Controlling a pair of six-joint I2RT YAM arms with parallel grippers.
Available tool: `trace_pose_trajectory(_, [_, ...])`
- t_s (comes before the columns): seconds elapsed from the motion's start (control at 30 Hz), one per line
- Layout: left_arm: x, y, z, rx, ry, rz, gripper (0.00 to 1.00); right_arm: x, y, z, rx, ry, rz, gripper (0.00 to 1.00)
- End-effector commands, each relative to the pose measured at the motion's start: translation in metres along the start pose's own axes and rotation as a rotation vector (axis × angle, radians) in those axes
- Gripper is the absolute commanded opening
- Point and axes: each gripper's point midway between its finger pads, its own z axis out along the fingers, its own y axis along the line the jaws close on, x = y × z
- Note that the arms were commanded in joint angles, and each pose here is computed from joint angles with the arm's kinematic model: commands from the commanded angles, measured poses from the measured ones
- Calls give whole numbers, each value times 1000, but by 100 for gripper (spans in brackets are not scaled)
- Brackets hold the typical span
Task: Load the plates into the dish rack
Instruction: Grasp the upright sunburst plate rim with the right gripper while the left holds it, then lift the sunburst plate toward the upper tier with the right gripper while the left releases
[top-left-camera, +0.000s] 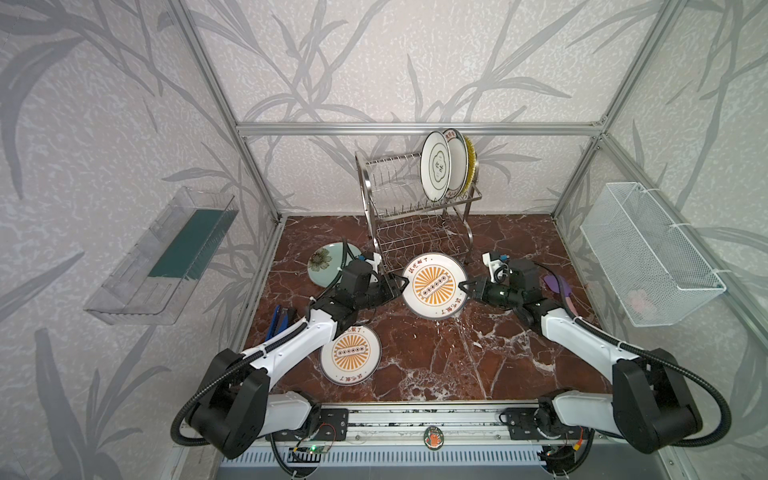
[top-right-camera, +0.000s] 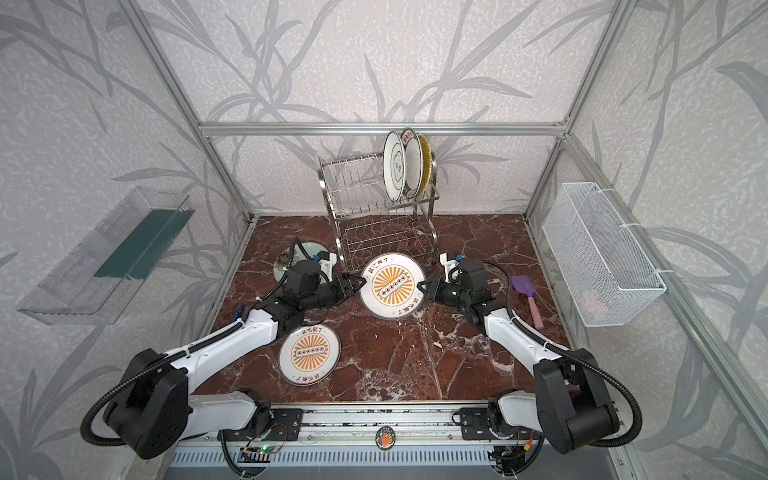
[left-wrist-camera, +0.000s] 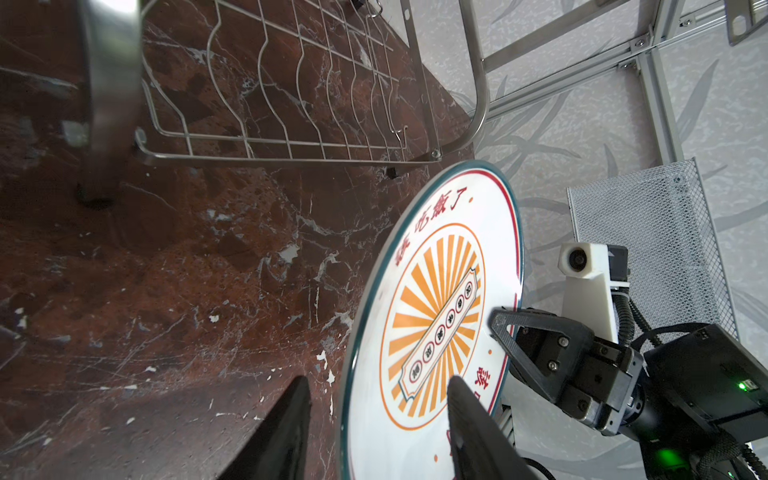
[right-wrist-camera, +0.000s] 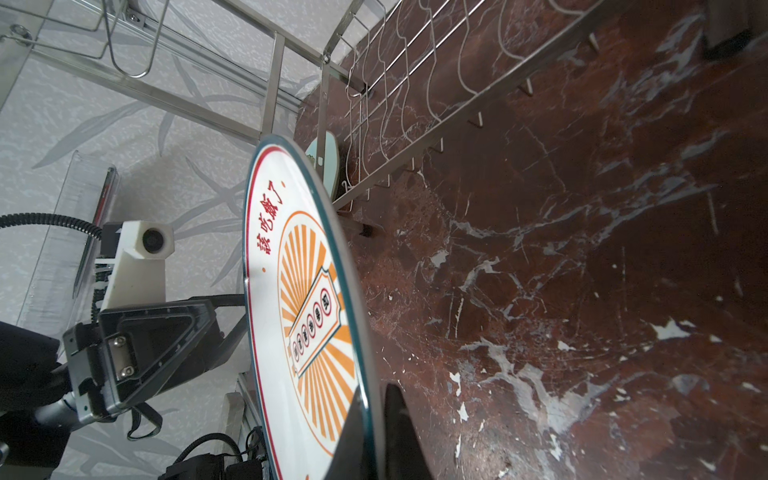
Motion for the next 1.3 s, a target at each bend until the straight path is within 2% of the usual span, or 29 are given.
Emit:
trace_pose_trajectory(0.0, [-10, -10, -13, -35, -7, 74, 52, -26, 33, -17, -56, -72, -93, 0])
trace_pose_trajectory(0.43, [-43, -36, -64, -167, -2, 282, 54, -44, 57, -46, -51, -117, -208, 0])
trace_pose_trajectory(0.7, [-76, -58, -90, -189, -22, 421, 54, -54, 81, -62, -76, -143, -270, 0])
trace_pose_trajectory(0.87, [-85, -66, -96, -178, -36, 533, 54, -63, 99, -75, -79, -168, -315, 0])
trace_pose_trajectory(0.97, [-88, -62, -98, -200, -48, 557, 54, -70, 111, -83, -86, -191, -342, 0])
trace_pose_trajectory(1.27, [-87, -60, -101, -158, -126, 574, 54, -109, 162, -109, -128, -307, -433, 0])
